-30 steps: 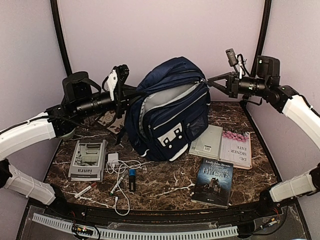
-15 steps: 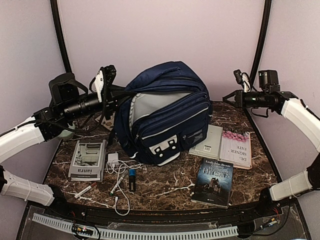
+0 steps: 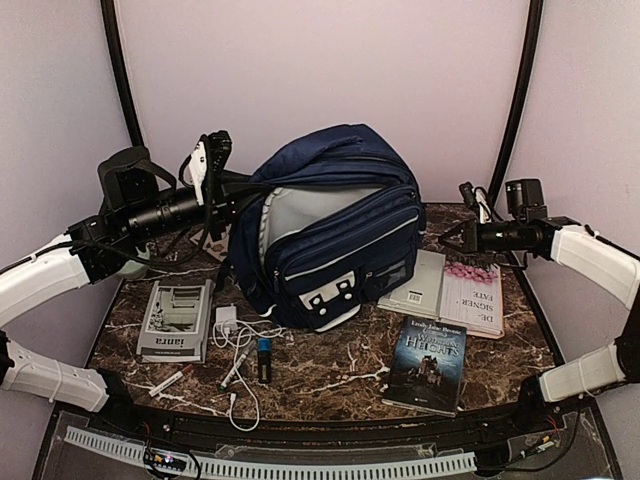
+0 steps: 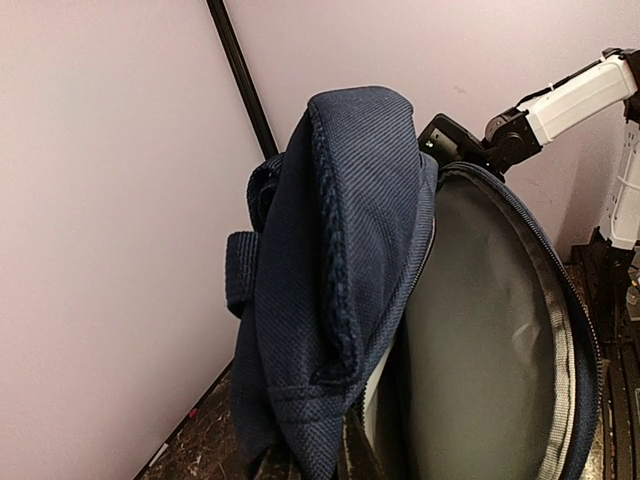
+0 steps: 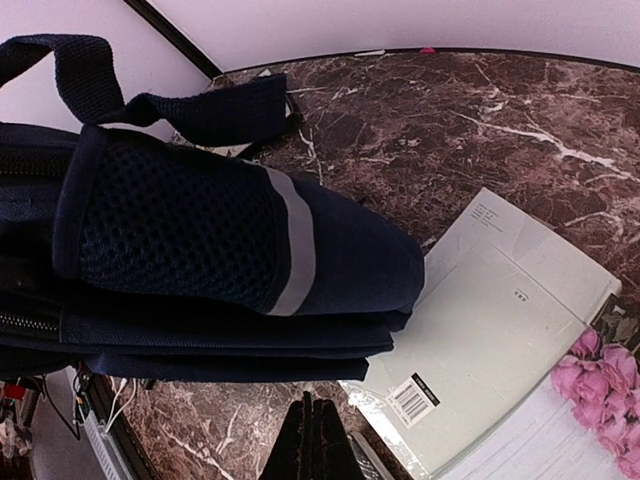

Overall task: Pack the student bag
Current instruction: Unzip the second largest pocket of the student bag, then pick up the second largest pocket of the bag from the student bag.

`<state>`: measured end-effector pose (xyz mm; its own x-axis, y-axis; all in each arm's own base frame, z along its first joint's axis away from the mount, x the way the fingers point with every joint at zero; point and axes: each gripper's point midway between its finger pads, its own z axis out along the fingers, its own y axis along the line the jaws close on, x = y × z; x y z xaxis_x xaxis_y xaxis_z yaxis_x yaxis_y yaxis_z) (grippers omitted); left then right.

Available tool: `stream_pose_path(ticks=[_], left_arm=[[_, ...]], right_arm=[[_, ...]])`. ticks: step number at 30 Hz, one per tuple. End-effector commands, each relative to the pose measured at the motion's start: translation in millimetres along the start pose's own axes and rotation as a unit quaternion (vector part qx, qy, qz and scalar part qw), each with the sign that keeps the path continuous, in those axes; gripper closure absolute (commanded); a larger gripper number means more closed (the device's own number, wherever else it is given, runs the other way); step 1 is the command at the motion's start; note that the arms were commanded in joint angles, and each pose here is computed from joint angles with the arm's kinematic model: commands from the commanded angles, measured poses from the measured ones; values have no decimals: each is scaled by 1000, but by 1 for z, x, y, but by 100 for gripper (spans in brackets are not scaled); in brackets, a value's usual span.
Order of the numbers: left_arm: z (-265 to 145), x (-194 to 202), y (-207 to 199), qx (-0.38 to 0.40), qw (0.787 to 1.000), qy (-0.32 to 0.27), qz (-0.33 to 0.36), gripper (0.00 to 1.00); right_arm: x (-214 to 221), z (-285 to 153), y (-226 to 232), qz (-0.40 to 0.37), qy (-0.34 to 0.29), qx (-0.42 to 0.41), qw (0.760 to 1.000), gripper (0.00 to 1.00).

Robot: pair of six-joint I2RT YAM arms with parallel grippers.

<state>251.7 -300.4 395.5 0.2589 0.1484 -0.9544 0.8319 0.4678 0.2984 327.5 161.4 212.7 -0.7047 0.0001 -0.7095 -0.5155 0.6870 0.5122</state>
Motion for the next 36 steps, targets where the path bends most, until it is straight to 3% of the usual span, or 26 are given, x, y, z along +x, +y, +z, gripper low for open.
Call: stream_pose_path(ticks=[1, 7, 13, 17, 25, 32, 36], left_arm=[[-14, -46, 5, -10, 996, -84, 18, 100], [-18, -46, -9, 25, 994, -96, 34, 100], [-30, -48, -29, 65, 988, -114, 80, 100], [-28, -42, -21, 42, 991, -96, 87, 100], [-24, -39, -7, 6, 993, -83, 78, 100], [-22, -37, 6, -30, 994, -75, 69, 100], [-19, -37, 12, -43, 995, -71, 57, 100]], right_arm=[[-19, 3, 14, -18, -26, -32, 999, 100], [-48, -26, 82, -127, -80, -112, 982, 100], [-33, -55, 152, -227, -108, -236, 939, 75], [-10, -62, 168, -235, -80, -278, 928, 72], [13, -78, 183, -248, -64, -283, 924, 65], [32, -81, 178, -231, -60, -264, 934, 52], [40, -76, 188, -215, -47, -275, 936, 51]])
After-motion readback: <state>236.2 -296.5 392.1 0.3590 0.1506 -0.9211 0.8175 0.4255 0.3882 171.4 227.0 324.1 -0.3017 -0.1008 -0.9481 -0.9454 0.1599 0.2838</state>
